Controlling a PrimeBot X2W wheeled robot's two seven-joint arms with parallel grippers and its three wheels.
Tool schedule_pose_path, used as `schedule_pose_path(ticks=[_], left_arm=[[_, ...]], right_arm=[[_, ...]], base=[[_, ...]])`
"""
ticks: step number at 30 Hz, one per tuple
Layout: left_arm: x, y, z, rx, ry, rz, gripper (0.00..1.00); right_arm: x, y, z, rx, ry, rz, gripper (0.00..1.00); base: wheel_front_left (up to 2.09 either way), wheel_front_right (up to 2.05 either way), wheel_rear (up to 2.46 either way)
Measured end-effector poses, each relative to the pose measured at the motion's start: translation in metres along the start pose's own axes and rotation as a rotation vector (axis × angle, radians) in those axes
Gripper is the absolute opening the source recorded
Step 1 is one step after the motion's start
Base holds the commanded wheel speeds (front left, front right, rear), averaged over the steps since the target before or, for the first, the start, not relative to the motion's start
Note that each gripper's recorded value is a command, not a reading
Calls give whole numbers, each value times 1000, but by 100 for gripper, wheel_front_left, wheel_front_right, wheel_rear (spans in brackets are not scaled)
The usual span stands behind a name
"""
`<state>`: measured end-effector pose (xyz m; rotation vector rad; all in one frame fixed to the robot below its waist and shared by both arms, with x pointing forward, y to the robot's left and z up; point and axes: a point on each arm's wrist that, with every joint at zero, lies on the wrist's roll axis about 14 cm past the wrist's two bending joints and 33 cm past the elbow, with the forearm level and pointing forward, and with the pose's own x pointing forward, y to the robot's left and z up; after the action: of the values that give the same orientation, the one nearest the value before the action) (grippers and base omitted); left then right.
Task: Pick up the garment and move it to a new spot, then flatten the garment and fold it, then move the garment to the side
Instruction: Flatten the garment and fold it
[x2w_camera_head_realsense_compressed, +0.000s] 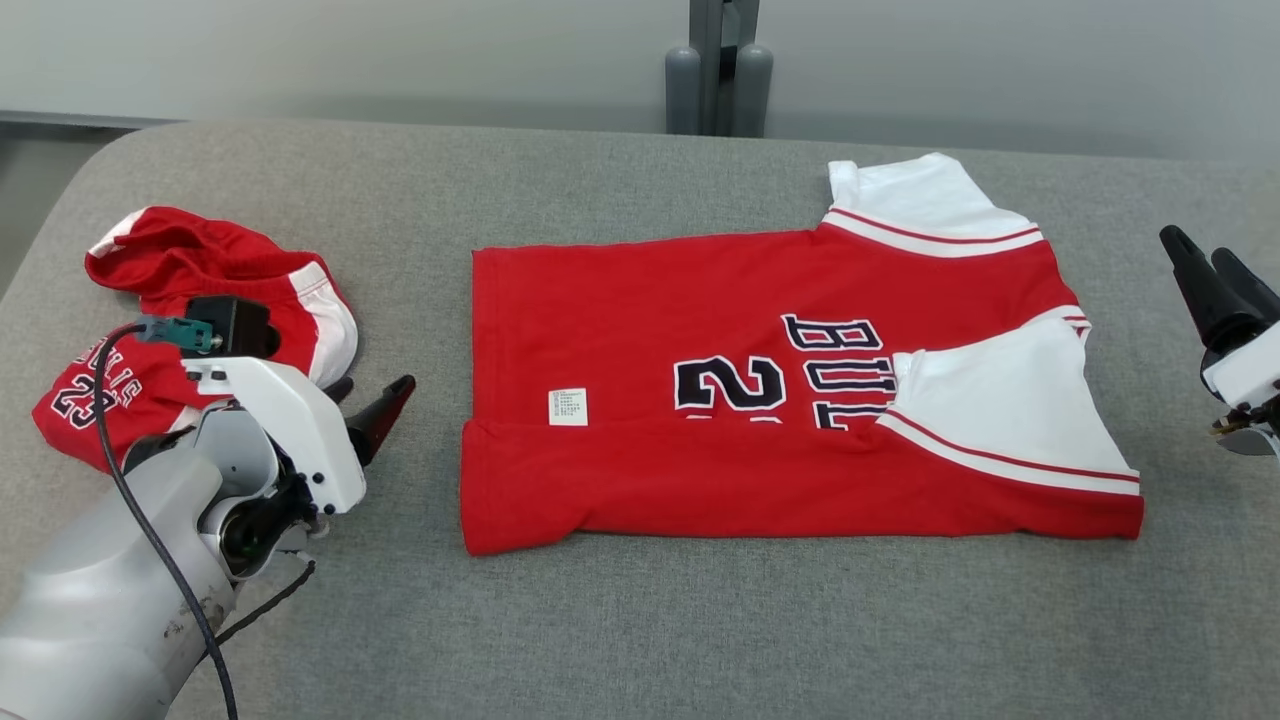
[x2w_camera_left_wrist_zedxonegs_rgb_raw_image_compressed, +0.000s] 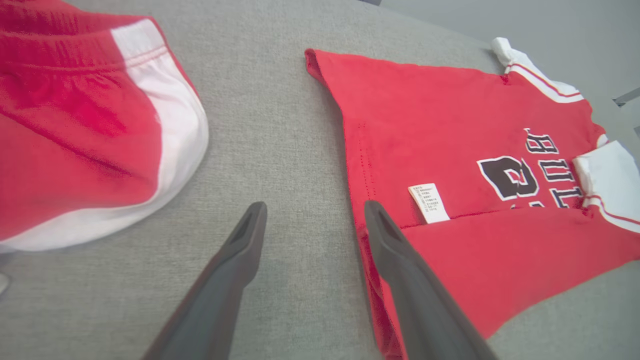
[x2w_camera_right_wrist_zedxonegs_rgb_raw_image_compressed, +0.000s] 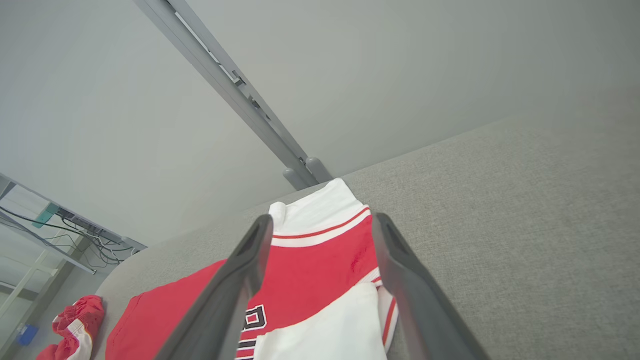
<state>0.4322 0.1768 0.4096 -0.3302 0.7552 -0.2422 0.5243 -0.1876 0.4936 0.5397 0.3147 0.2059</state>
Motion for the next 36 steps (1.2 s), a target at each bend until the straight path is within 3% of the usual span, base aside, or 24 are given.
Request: schedule_pose_path(ticks=[8, 12, 15, 23, 36], left_arm=[[-34, -16, 75, 66, -471, -12, 100], [-53, -33, 100, 120, -613, -41, 100], [-87, -42, 143, 133, -819, -19, 100], [-104, -56, 81, 168, -900, 35, 100], [-96, -45, 10, 115, -805, 100, 100]], right_arm=[[-34, 16, 22, -197, -206, 55, 100], [-53, 16, 27, -311, -252, 56, 100], [-69, 20, 54, -401, -365, 41, 100], [-113, 37, 25, -458, -488, 0, 100], [-131, 38, -22, -356, -443, -52, 100]], base=[[0, 0, 0], [0, 0, 0], [0, 0, 0], [0, 0, 0], [0, 0, 0]])
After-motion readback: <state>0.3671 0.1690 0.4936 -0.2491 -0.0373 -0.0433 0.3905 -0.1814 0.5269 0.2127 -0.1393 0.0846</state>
